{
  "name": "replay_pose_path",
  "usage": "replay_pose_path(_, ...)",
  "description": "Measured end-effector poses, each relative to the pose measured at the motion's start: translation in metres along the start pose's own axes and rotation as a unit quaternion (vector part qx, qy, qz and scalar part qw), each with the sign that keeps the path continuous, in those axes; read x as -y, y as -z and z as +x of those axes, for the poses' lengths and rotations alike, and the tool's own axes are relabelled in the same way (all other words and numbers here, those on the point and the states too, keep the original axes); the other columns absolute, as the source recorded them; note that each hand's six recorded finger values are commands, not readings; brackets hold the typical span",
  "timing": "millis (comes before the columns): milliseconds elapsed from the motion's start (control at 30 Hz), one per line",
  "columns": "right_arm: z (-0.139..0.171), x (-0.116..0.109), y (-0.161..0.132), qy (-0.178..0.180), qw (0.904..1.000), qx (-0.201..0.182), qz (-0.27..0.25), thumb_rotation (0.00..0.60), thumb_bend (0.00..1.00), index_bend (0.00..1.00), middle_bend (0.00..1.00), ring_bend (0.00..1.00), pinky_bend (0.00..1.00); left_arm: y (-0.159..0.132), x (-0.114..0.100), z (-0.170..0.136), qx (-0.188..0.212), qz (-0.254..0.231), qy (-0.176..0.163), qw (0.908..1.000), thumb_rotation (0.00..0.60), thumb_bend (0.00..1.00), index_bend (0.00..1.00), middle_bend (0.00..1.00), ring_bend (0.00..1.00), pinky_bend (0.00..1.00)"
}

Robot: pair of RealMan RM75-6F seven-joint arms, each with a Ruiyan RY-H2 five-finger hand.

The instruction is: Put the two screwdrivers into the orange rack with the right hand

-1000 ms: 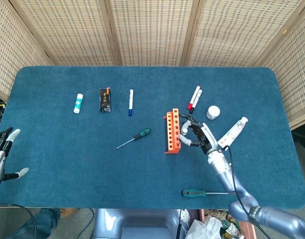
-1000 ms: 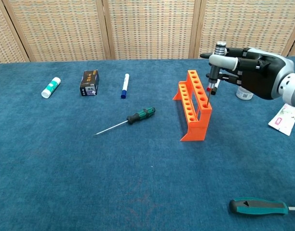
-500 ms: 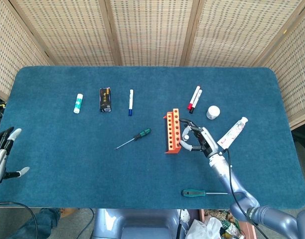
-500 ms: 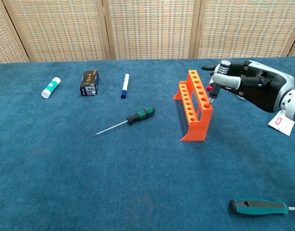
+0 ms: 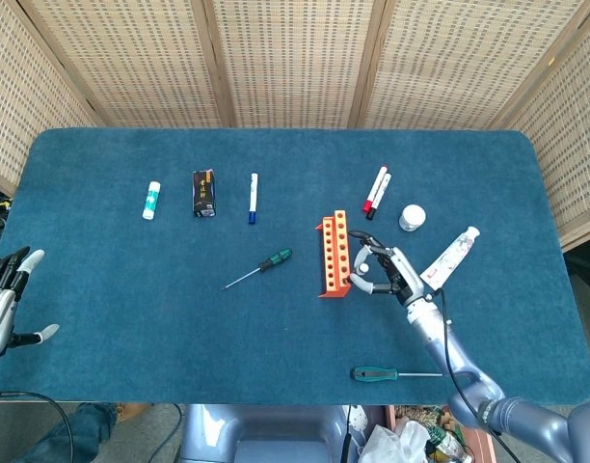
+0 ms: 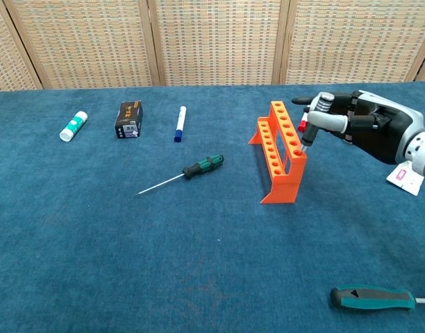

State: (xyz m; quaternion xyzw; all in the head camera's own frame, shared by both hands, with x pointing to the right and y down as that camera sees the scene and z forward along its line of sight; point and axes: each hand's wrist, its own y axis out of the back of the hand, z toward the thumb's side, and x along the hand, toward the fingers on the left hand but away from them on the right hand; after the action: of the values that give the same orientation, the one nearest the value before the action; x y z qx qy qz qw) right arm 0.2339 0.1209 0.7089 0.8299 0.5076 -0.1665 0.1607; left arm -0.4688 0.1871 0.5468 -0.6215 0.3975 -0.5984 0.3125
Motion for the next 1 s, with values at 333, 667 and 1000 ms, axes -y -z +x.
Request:
replay_pose_path(333, -0.001, 0.000, 0.006, -0.003, 0.9999, 0.014, 0.009, 0.600, 0.53, 0.67, 0.12, 0.00, 0.03, 0.000, 0.000, 0.000, -0.001, 0.000, 0.000, 1.0000, 0.600, 0.00, 0.00, 0.00, 0.00, 0.00)
replay_pose_path(667, -0.002, 0.002, 0.009, -0.007, 0.9996, 0.018, 0.018, 0.600, 0.53, 0.67, 0.11, 0.00, 0.03, 0.000, 0.000, 0.000, -0.001, -0.001, 0.000, 1.0000, 0.600, 0.00, 0.00, 0.00, 0.00, 0.00)
replay_pose_path(1000, 0.000, 0.004, 0.011, -0.017, 0.9989, 0.009, 0.043, 0.600, 0.41, 0.59, 0.07, 0.00, 0.03, 0.000, -0.001, 0.000, -0.001, -0.001, -0.001, 1.0000, 0.600, 0.00, 0.00, 0.00, 0.00, 0.00)
